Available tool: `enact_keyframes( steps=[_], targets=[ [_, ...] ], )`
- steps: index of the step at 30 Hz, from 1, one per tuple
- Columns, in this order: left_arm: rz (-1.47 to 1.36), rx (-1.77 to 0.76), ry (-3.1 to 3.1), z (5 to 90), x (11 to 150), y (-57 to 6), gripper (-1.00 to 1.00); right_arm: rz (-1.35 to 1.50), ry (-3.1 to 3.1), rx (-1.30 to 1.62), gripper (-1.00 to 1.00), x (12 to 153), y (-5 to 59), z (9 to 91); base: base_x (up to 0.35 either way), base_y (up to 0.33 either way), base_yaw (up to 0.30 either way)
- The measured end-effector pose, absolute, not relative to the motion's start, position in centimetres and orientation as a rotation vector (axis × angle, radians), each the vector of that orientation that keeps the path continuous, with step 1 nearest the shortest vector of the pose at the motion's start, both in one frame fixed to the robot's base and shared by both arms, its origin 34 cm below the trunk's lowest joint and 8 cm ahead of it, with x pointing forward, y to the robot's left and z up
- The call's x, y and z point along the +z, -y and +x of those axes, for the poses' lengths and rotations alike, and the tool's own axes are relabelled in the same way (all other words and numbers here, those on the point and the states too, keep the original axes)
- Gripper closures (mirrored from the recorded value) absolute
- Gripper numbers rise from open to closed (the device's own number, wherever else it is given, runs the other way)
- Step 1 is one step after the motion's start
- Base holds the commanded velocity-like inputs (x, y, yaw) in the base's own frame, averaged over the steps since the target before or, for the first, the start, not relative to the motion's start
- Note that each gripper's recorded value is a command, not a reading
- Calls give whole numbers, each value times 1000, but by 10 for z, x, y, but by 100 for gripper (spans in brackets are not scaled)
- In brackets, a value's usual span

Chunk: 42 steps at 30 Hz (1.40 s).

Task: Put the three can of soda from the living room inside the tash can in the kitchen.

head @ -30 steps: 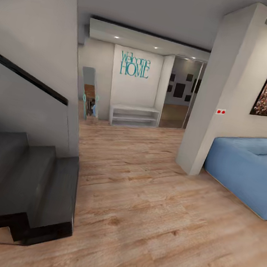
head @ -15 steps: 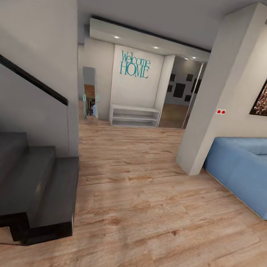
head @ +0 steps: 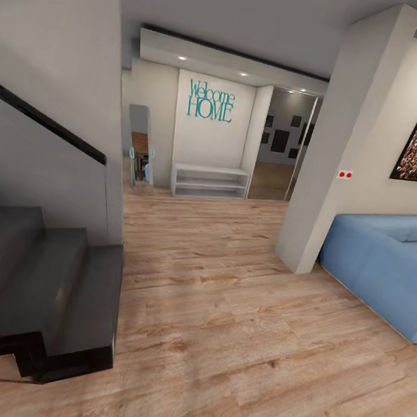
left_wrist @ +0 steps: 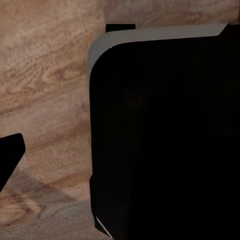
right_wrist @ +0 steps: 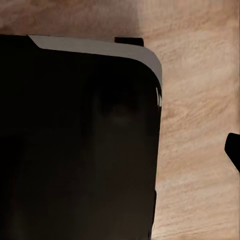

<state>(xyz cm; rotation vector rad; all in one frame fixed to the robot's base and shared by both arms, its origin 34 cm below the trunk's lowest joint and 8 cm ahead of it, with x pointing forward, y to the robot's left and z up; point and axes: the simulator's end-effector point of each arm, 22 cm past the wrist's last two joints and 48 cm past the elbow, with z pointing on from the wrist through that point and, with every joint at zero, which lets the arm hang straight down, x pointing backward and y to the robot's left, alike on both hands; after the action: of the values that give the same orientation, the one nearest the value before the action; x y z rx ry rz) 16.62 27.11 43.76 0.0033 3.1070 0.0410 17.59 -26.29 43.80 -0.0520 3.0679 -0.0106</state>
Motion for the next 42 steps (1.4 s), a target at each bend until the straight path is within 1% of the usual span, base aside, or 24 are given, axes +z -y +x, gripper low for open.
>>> enact_keyframes(
  steps=[3, 4, 6, 7, 9, 13, 16, 19, 26, 31, 34, 42],
  targets=[
    [1, 46, -3070, 181, 438, -273, -100, -57, -3029, 14, -100, 439, 259, 192, 0, 0, 0],
    [1, 45, -2994, 214, 441, -274, -100, -61, -2908, 25, -100, 445, 257, 233, 0, 0, 0],
    [4, 41, -2695, 354, 481, -273, -100, -70, -2623, 41, -100, 486, 250, 362, 0, 0, 0],
    [3, 41, -2680, 360, 484, -273, -100, -73, -2599, 47, -100, 491, 249, 372, 0, 0, 0],
    [4, 38, -2540, 423, 521, -272, -100, -91, -2465, 65, -100, 524, 242, 427, 0, 0, 0],
    [-9, 30, -2343, 498, 587, -271, -100, -104, -2316, 71, -100, 572, 236, 486, 0, 0, 0],
    [-33, 20, -2235, 535, 633, -272, -100, -109, -2217, 70, -100, 610, 234, 521, 0, 0, 0],
    [-49, 0, -2081, 580, 711, -270, -100, -115, -2056, 63, -100, 683, 234, 569, 0, 0, 0],
    [-41, -16, -1871, 616, 825, -266, -100, -119, -1787, 59, -100, 832, 229, 619, 0, 0, 0],
    [-37, -14, -1809, 620, 846, -267, -100, -121, -1744, 74, -100, 857, 227, 619, 0, 0, 0],
    [-35, -7, -1741, 621, 852, -269, -100, -139, -1759, 105, -100, 846, 222, 615, 0, 0, 0],
    [-36, 1, -1732, 613, 812, -271, -100, -140, -1698, 129, -100, 834, 214, 578, 0, 0, 0]
  ],
)
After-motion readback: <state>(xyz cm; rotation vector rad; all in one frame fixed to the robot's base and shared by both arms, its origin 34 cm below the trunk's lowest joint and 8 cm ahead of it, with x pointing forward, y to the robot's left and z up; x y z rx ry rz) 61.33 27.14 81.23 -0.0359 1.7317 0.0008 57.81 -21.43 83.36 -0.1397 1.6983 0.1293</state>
